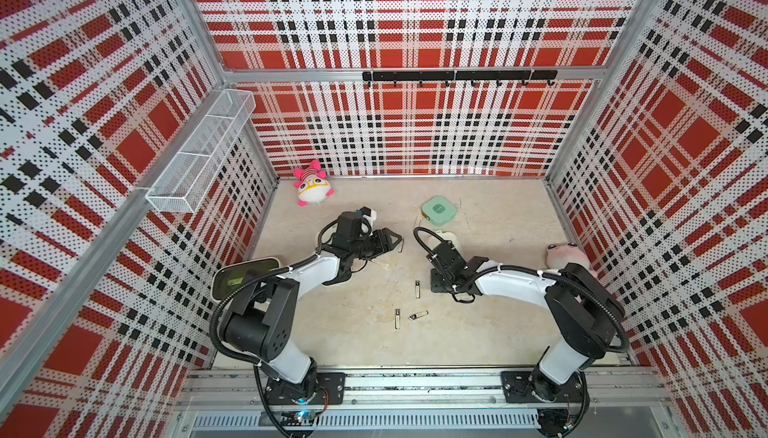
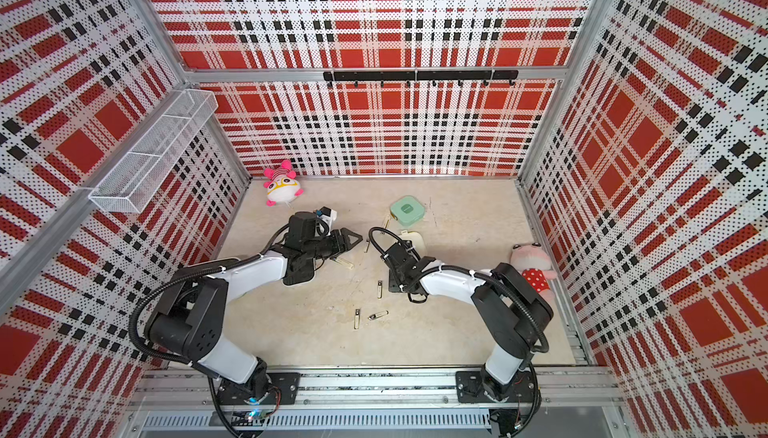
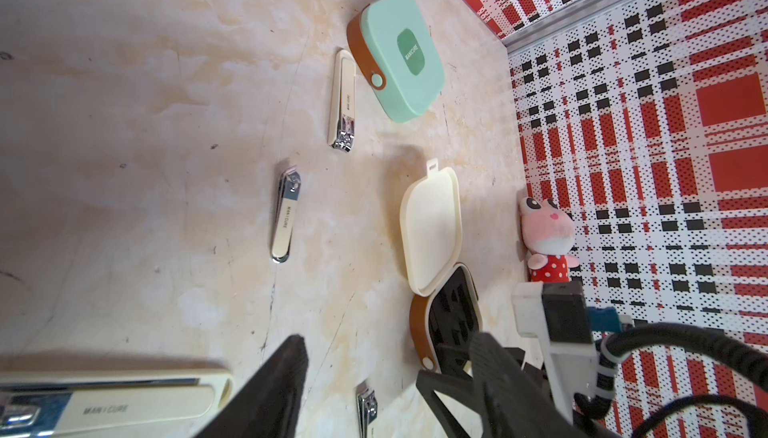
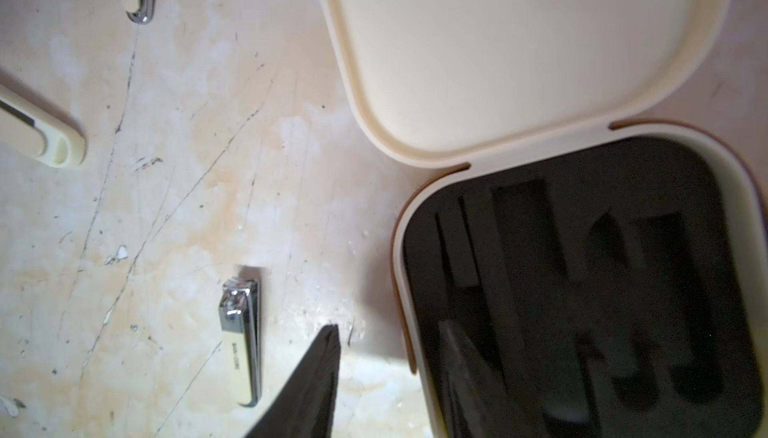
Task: Organize nail clipper sets
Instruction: Move the storage box to the center of the board.
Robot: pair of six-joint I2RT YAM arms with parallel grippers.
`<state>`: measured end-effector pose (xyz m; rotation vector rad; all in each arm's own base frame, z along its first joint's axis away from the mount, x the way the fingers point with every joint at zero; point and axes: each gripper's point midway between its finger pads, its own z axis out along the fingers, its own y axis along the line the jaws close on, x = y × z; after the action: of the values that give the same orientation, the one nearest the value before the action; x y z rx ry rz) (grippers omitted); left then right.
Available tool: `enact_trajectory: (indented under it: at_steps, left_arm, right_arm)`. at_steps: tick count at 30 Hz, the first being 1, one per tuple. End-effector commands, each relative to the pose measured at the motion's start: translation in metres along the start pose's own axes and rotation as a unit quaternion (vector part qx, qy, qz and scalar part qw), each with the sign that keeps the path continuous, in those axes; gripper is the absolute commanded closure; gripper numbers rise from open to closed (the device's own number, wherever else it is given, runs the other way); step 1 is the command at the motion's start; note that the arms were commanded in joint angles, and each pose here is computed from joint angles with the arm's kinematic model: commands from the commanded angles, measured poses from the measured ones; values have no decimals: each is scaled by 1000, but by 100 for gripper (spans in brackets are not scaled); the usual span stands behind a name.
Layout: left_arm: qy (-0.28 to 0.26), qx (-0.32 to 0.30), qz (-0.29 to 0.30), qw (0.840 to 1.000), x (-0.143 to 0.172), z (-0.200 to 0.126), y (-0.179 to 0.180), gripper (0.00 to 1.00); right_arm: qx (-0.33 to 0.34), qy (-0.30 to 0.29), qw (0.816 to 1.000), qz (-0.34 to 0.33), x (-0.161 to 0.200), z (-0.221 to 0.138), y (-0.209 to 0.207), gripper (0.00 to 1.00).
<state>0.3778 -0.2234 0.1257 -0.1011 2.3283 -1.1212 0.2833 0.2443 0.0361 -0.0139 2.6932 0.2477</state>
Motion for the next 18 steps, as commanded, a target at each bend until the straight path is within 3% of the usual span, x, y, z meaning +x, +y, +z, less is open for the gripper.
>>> enact_trajectory:
  at_steps: [1, 7, 18]
  left_arm:
    - [-18, -3, 7, 1000, -10, -10, 1, 34]
    - [-49, -15, -6, 999, -27, -28, 14, 34]
    - [-149, -25, -57, 987, -85, -94, 51, 33]
  right_arm:
    - [10, 2, 1000, -4, 0, -15, 0, 52]
    - [0, -24, 999, -42, -24, -29, 26, 43]
    - [13, -71, 992, -105, -72, -41, 58, 32]
